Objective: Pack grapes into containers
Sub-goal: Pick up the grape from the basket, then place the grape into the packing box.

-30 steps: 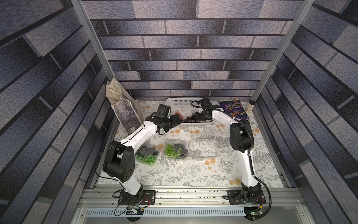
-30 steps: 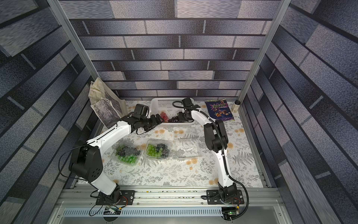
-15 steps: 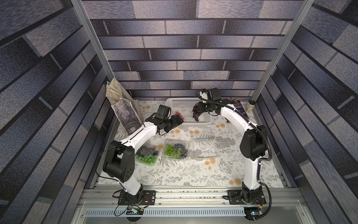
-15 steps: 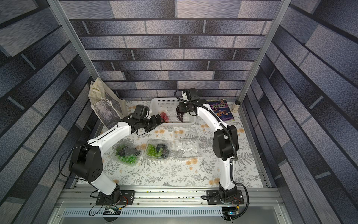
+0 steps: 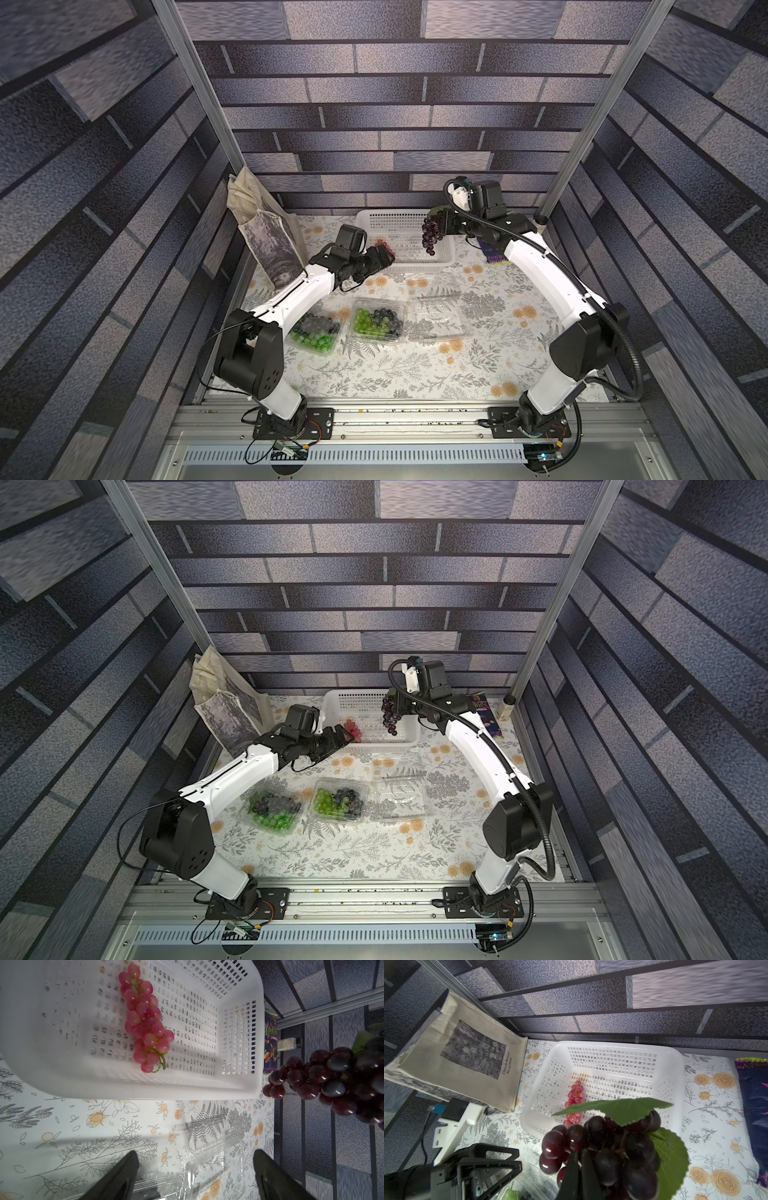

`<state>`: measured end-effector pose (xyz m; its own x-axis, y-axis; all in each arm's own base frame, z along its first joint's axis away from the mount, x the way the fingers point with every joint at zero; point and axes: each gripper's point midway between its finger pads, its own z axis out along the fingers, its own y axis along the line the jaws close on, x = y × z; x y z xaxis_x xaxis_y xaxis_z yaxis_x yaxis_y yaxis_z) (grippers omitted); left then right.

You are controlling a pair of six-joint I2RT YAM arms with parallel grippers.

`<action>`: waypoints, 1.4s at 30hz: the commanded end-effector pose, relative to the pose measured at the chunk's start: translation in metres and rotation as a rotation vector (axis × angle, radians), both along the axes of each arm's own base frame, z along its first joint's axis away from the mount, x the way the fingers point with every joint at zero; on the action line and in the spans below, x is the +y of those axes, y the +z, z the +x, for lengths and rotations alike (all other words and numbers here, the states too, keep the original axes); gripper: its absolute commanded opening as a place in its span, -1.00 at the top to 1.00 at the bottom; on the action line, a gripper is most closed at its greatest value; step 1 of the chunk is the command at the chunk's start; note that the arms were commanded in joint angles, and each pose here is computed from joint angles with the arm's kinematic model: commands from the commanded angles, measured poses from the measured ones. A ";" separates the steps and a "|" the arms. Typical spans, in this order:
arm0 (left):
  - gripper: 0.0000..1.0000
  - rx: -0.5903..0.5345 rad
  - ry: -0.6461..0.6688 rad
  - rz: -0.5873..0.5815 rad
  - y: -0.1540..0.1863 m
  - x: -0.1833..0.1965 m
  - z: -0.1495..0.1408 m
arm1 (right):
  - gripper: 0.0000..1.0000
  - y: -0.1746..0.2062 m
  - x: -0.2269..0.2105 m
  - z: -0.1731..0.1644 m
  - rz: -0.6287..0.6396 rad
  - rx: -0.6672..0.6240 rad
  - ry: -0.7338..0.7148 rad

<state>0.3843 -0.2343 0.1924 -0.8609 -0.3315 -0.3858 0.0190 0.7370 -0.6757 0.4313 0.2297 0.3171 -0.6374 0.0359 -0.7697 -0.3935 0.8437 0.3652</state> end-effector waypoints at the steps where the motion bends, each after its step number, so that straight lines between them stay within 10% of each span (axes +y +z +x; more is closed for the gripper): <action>1: -0.78 -0.045 -0.010 -0.010 0.017 -0.003 -0.012 | 1.00 0.016 -0.006 -0.025 0.066 -0.007 -0.001; 20: -0.79 -0.082 -0.057 0.016 0.010 -0.023 -0.067 | 1.00 -0.090 -0.009 -0.147 0.060 0.139 -0.014; 42: -0.79 -0.076 -0.072 0.031 -0.001 -0.025 -0.086 | 1.00 -0.142 0.003 -0.165 0.096 0.204 -0.030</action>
<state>0.3004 -0.2615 0.1860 -0.8619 -0.2364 -0.4486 0.1252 0.7581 -0.6400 0.2620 0.2274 0.1713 -0.7929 0.0940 -0.6020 -0.2772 0.8242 0.4939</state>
